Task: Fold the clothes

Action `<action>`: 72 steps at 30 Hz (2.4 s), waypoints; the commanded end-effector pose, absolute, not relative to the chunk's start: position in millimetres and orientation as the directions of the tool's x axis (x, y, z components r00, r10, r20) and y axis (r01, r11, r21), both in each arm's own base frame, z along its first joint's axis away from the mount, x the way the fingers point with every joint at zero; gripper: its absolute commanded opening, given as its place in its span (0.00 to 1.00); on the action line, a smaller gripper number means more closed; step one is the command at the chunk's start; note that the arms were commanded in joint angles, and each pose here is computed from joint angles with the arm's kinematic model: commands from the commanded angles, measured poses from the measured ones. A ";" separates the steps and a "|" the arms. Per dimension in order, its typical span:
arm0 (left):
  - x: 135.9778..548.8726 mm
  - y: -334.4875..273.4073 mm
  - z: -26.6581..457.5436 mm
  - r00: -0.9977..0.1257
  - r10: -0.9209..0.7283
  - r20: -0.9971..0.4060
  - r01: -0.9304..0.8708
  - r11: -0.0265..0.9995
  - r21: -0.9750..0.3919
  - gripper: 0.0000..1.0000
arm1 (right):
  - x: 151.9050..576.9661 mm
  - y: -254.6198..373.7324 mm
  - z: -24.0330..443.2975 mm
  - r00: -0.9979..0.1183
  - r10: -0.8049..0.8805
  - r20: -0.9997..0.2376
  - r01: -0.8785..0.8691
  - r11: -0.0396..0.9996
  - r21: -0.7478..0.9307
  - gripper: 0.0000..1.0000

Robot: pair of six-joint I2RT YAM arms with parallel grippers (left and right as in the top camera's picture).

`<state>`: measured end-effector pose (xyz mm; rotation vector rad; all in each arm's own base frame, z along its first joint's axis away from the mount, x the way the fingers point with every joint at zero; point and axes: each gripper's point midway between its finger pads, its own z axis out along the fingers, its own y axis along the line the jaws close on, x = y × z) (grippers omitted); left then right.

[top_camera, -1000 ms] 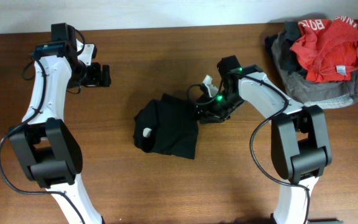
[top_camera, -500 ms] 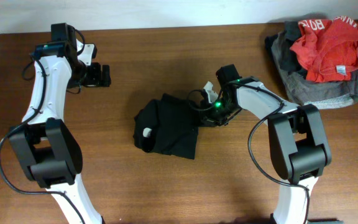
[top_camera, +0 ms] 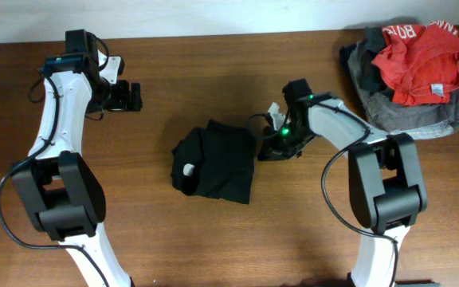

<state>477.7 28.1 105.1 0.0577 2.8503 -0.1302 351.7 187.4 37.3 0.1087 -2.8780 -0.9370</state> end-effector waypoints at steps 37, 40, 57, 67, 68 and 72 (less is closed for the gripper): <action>483.2 102.6 107.7 -0.934 -0.105 -0.341 -0.090 0.994 -0.060 0.99 | 351.0 228.6 18.9 -0.908 -0.408 0.094 -0.389 0.905 0.173 0.04; 483.0 102.4 107.6 -0.935 -0.105 -0.340 -0.090 0.994 -0.061 0.99 | 382.4 187.5 16.6 -0.910 -0.411 0.046 -0.405 0.908 0.111 0.04; 482.3 100.9 107.4 -0.936 -0.106 -0.337 -0.088 0.994 -0.068 0.99 | 456.4 171.8 138.4 -0.921 -0.321 -0.222 -0.365 0.909 0.202 0.54; 482.2 100.8 107.4 -0.936 -0.106 -0.336 -0.088 0.994 -0.069 0.99 | 463.1 195.0 100.6 -0.964 -0.188 -0.190 -0.196 0.980 0.020 0.74; 482.2 100.5 107.4 -0.936 -0.106 -0.336 -0.087 0.994 -0.069 0.99 | 465.0 194.7 92.1 -0.967 -0.169 -0.190 -0.168 0.986 -0.024 0.74; 482.1 96.6 107.4 -0.937 -0.104 -0.335 -0.080 0.993 -0.087 0.99 | 477.8 178.3 72.4 -0.965 -0.030 -0.261 0.026 0.977 -0.211 0.74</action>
